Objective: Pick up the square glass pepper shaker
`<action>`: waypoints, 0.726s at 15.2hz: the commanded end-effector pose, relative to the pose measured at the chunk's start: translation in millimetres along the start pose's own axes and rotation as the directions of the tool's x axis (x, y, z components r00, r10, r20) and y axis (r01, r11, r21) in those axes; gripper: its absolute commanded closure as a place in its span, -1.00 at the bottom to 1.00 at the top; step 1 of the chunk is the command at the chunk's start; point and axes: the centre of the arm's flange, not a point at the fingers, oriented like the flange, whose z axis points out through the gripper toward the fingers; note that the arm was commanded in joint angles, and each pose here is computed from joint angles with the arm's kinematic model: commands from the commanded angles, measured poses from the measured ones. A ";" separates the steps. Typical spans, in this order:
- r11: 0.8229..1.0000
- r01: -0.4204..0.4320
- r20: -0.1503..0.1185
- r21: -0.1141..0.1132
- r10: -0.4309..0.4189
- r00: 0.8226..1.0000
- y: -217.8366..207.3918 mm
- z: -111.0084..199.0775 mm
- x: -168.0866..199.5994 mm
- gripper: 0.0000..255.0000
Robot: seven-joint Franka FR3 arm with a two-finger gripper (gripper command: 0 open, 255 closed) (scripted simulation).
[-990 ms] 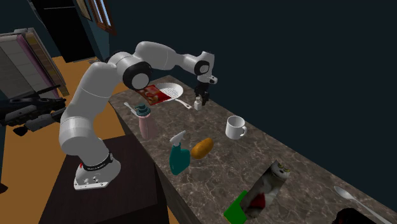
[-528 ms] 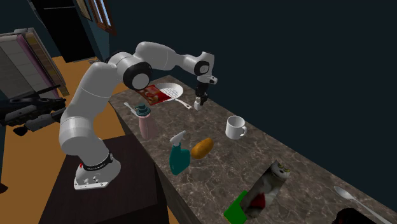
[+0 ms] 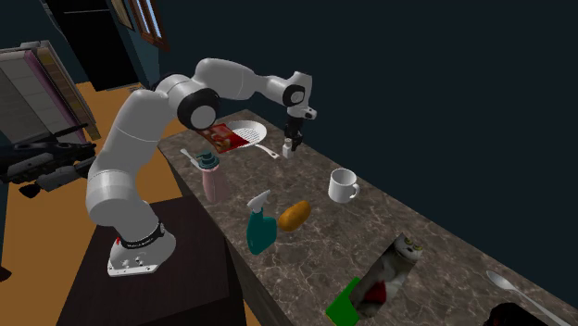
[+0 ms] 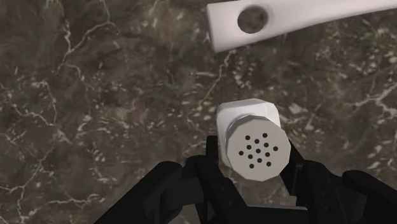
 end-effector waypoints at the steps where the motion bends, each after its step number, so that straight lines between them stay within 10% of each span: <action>1: 1.000 0.000 0.000 0.000 0.000 1.000 0.7 -9.8 -2.2 1.00; 11: 1.000 0.000 0.000 0.000 0.000 1.000 2.6 -61.6 -12.2 1.00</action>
